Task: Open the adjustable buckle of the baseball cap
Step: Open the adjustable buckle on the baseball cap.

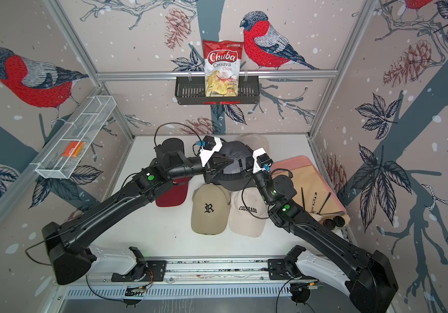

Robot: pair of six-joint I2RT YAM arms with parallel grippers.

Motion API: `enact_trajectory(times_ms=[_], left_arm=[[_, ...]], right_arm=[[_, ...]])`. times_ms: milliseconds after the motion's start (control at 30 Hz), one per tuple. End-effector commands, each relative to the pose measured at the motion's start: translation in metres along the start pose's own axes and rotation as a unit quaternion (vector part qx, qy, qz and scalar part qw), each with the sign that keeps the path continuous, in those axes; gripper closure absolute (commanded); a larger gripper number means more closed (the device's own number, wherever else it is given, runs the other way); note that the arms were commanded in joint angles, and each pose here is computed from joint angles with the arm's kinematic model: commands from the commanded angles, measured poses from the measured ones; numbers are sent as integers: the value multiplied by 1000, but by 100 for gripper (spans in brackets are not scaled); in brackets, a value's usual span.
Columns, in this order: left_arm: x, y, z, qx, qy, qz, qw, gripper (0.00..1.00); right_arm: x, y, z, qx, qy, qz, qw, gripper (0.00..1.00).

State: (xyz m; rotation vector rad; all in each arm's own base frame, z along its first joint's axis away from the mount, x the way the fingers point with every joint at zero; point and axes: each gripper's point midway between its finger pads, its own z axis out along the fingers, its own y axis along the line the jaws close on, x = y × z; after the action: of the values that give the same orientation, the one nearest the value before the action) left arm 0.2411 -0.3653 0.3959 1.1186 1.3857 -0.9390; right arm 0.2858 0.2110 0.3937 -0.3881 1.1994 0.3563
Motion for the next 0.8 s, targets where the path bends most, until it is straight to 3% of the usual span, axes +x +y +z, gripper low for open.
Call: enact_trajectory(times_ms=[0,67,200,400,567,767], left_arm=[[0,2,2,-5,-6,4,1000,100],[4,4,4,-7,0,1,1000,97],[2,6,2,-16,0,2,1000,81],[-23,7,-14,-38,-22,19,999,65],[-50,10,-17,-46,-40,30,998,61],[-50,23,13,-32,-12,11,999,60]], right_arm=[[-23,-8,-6,10,-53,41,998,97],[-24,-9,-8,11,-57,44,997,98],[-21,-10,-9,15,-53,37,998,100],[-19,-7,-10,10,-48,20,999,100],[-17,-3,-10,6,-46,7,999,100],[-16,8,-11,-4,-44,-15,999,100]])
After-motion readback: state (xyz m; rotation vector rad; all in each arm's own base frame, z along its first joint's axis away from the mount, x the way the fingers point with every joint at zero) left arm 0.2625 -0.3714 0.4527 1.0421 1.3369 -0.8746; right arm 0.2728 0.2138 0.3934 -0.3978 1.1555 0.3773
